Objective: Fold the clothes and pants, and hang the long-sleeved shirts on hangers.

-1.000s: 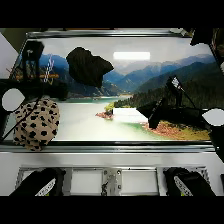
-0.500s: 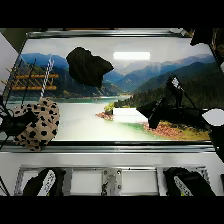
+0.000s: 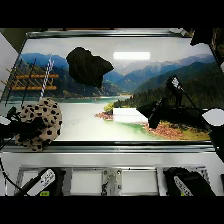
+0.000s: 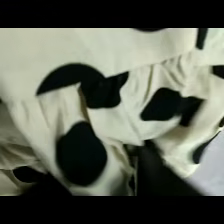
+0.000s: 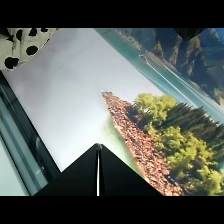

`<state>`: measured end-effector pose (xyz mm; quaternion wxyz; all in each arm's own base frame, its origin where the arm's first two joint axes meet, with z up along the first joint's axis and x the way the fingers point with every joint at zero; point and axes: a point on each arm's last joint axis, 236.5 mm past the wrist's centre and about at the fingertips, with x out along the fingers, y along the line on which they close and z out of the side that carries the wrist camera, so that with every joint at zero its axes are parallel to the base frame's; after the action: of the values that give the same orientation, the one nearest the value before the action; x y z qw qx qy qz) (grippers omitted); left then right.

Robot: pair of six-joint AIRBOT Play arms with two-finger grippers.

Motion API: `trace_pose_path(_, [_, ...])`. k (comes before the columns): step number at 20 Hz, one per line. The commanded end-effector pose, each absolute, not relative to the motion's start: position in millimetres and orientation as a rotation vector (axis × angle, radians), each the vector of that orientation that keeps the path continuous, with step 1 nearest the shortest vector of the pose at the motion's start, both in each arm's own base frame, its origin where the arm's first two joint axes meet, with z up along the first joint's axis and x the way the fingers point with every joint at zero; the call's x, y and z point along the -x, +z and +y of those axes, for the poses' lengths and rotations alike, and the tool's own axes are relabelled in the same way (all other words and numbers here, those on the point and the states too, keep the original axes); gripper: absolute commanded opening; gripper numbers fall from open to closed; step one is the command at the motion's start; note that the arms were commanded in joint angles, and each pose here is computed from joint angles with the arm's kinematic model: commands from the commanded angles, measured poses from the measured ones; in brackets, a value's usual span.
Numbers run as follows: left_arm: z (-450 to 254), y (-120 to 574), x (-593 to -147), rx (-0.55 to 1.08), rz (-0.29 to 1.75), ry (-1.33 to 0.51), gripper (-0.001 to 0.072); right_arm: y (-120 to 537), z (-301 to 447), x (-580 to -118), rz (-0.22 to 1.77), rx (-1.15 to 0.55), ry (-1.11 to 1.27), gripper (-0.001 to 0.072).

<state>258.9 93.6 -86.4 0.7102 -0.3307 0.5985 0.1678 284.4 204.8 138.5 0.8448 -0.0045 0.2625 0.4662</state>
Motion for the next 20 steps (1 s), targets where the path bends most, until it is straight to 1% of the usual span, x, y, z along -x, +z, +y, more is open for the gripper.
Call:
trace_pose_path(1, [82, -69, -273, 0.674, 1.267, 0.322, 0.0011, 138, 205, -284, 0.555, 0.009, 0.985, 0.0019])
trace_pose_path(3, [76, -23, -282, 0.605, 1.169, 0.277, 0.0011, 138, 205, -284, 0.555, 0.009, 0.985, 0.0019])
trace_pose_path(6, [52, 73, -280, 0.471, 1.005, 0.178, 0.0011, 138, 205, -284, 0.555, 0.009, 0.985, 0.0019])
trace_pose_path(9, [17, 161, -255, 0.35, 0.832, 0.075, 0.0011, 138, 205, -284, 0.555, 0.009, 0.985, 0.0019])
trace_pose_path(11, [-3, 206, -237, 0.284, 0.729, 0.011, 0.0011, 138, 205, -284, 0.555, 0.009, 0.985, 0.0019])
trace_pose_path(15, [-35, 266, -214, 0.229, 0.582, -0.104, 0.0011, 139, 204, -286, 0.551, 0.009, 0.977, 0.0019])
trace_pose_path(17, [-52, 282, -213, 0.234, 0.567, -0.173, 0.0011, 142, 200, -296, 0.526, 0.007, 0.937, 0.0019])
trace_pose_path(20, [-82, 287, -227, 0.22, 0.62, -0.3, 0.0011, 147, 204, -295, 0.515, -0.021, 0.946, 0.002])
